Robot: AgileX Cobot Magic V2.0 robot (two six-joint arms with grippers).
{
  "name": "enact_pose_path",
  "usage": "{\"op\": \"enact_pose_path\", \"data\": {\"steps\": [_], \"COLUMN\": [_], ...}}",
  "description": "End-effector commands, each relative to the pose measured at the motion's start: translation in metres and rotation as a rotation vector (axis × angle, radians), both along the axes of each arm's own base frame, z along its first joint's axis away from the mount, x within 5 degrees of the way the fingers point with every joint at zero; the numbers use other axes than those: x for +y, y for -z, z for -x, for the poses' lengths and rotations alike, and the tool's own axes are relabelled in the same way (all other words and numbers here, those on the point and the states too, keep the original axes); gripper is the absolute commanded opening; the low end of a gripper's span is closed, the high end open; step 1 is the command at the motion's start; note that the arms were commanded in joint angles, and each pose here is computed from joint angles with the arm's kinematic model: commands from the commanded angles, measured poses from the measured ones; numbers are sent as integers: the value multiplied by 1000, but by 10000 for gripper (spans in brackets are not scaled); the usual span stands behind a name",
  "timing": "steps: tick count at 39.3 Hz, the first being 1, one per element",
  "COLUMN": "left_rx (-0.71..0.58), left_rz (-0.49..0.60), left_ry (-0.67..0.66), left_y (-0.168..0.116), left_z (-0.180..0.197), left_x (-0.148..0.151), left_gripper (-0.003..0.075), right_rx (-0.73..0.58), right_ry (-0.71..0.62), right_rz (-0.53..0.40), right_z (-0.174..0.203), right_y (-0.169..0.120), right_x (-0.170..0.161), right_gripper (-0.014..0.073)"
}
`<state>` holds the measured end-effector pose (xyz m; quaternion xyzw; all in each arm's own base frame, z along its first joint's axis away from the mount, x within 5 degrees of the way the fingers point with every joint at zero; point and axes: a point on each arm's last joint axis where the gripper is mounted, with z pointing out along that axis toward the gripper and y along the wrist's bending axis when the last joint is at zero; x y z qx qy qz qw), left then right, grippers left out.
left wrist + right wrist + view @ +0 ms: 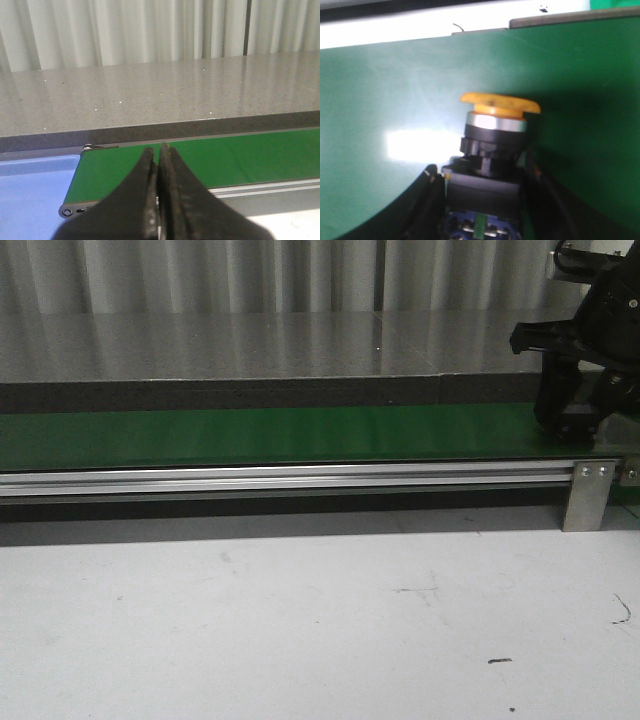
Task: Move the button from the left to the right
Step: 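Lower the right gripper onto the button at the belt end and grasp it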
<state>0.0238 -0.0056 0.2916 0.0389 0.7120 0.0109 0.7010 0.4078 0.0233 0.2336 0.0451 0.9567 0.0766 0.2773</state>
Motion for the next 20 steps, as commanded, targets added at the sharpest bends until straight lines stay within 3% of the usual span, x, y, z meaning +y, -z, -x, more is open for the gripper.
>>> {"op": "enact_pose_path", "data": {"steps": [1, 10, 20], "left_rx": [-96, -96, -96], "left_rz": [28, 28, 28], "left_ry": [-2, -2, -2], "left_y": [-14, -14, -14], "left_z": [1, 1, 1], "left_x": [0, 0, 0], "left_gripper": [-21, -21, -21], "right_rx": [-113, -135, -236], "right_ry": [12, 12, 10], "right_rz": [-9, -10, -13], "right_z": [-1, 2, 20], "right_y": [-33, -42, -83], "right_x": [-2, -2, -3], "right_gripper": [266, 266, 266]}}
